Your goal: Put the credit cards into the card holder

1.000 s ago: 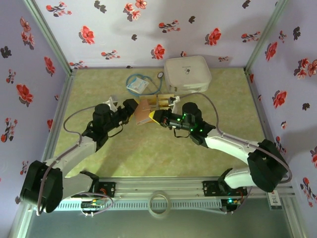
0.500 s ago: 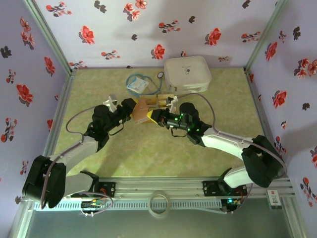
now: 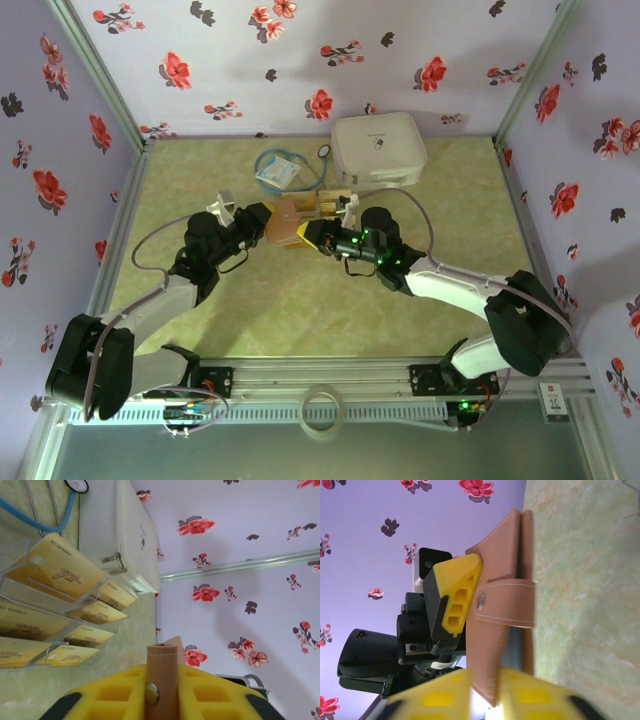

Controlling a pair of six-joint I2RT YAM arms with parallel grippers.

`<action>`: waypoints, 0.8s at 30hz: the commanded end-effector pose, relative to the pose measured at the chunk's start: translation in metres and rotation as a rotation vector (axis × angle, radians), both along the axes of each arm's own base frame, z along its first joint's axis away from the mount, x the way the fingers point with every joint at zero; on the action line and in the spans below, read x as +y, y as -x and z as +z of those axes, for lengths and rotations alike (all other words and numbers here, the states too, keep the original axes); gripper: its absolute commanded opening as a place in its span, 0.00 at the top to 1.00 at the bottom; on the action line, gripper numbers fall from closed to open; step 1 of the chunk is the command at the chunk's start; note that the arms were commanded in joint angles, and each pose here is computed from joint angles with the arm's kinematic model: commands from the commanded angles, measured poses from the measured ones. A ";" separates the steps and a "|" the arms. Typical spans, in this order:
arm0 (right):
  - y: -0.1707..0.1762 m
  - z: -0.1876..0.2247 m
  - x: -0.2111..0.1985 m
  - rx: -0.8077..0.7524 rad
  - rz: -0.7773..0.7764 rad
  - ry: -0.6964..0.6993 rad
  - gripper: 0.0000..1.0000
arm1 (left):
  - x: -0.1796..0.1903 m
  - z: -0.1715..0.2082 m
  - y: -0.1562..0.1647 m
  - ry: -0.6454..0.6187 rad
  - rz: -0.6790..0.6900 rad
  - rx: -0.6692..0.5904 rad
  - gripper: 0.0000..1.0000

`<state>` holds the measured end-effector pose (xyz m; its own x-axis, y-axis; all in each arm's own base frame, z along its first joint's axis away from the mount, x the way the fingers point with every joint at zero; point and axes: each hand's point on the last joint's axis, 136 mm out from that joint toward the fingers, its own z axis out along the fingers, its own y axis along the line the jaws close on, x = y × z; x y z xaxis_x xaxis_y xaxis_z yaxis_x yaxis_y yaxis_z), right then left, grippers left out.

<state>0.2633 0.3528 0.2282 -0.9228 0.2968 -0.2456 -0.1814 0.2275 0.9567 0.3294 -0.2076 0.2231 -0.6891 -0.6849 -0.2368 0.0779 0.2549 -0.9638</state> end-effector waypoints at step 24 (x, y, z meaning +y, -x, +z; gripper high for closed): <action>-0.008 -0.027 -0.019 -0.260 0.023 0.755 0.24 | -0.008 -0.018 0.022 -0.281 -0.110 -0.020 0.96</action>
<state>0.2659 0.3289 0.1958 -0.8398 -0.0210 -0.5424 -0.3597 0.7699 0.5271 0.3025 -0.2079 0.1846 -0.7602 -0.5088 -0.4040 0.0939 0.5292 -0.8433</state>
